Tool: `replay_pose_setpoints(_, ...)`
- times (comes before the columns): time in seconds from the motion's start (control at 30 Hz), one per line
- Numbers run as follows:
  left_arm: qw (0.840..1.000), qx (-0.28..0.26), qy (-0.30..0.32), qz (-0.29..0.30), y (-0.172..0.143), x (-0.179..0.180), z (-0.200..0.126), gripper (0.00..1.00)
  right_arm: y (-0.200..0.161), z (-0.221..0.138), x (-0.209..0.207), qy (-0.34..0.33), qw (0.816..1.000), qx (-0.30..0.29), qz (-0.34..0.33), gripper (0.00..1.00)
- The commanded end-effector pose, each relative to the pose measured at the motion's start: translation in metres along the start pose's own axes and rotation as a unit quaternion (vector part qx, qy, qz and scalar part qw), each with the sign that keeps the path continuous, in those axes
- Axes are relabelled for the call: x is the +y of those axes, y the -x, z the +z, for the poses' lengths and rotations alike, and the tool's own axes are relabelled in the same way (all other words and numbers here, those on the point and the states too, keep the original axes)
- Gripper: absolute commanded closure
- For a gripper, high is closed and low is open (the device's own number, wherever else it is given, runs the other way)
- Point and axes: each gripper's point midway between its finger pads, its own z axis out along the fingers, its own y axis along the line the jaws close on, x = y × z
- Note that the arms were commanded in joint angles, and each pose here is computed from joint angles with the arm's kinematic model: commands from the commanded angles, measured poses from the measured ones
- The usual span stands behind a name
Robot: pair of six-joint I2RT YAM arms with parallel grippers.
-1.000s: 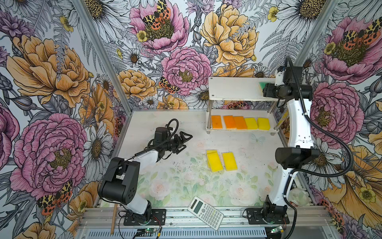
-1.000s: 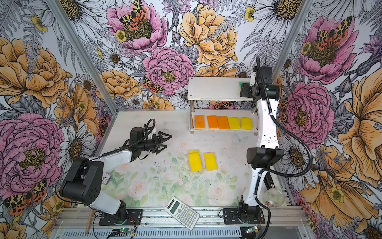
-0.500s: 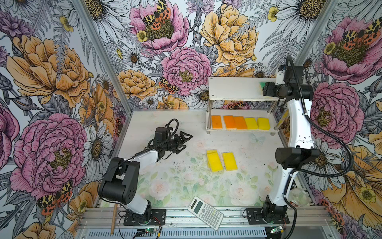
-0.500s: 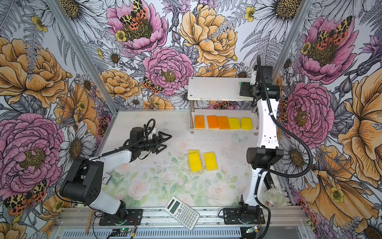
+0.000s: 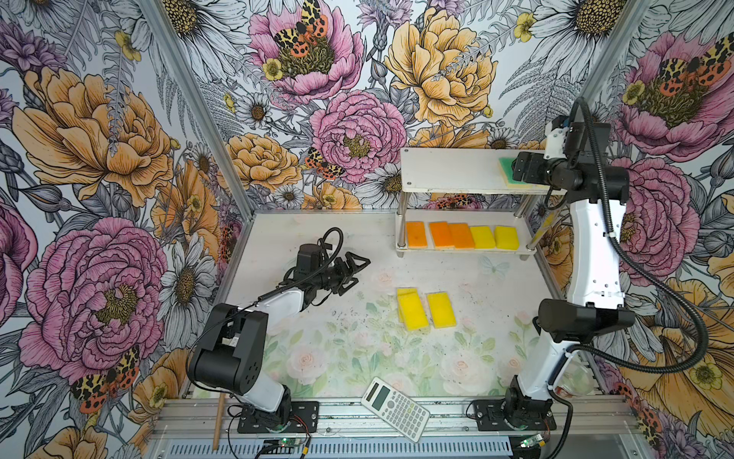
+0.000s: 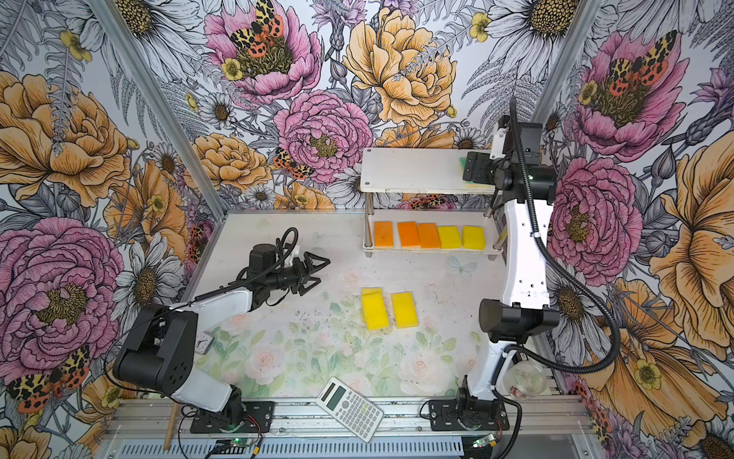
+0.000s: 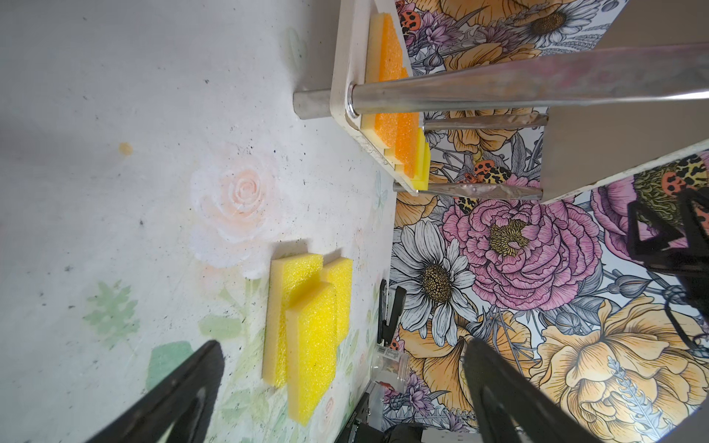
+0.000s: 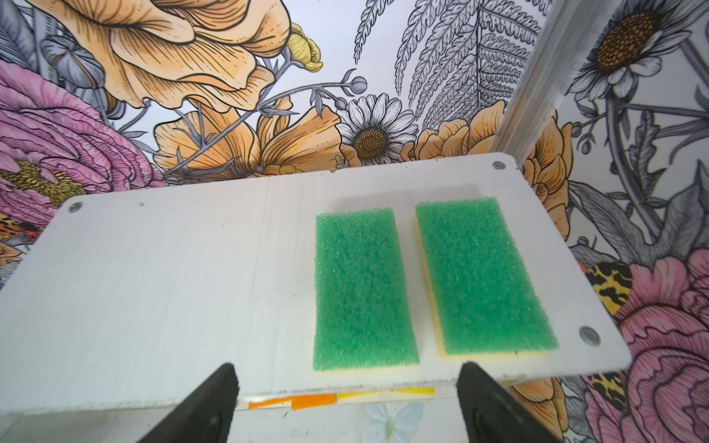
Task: Arrange cleaning sponges on a shelf
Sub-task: Place the cleaning sponge at the shelf, then pick up the cleaning sponge at the center of the table.
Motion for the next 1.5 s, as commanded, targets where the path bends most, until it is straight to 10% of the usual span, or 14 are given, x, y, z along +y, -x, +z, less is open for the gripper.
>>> replay_pose_setpoints(0.0, 1.000, -0.006, -0.011, 0.013, 0.000, -0.012, -0.001, 0.01, -0.006, -0.032, 0.015, 0.007, 1.000, -0.008, 0.000, 0.07)
replay_pose_setpoints(0.77, 1.000, 0.012, -0.003, 0.014, -0.010, -0.018, 0.020, 0.01, -0.353, -0.006, 0.113, 0.064, 0.939, 0.338, -0.013, 0.01)
replay_pose_setpoints(1.47, 1.000, 0.018, 0.007, 0.002, -0.013, -0.010, 0.025, 0.01, -0.451, 0.020, 0.129, 0.051, 0.924, 0.377, -0.049, 0.00)
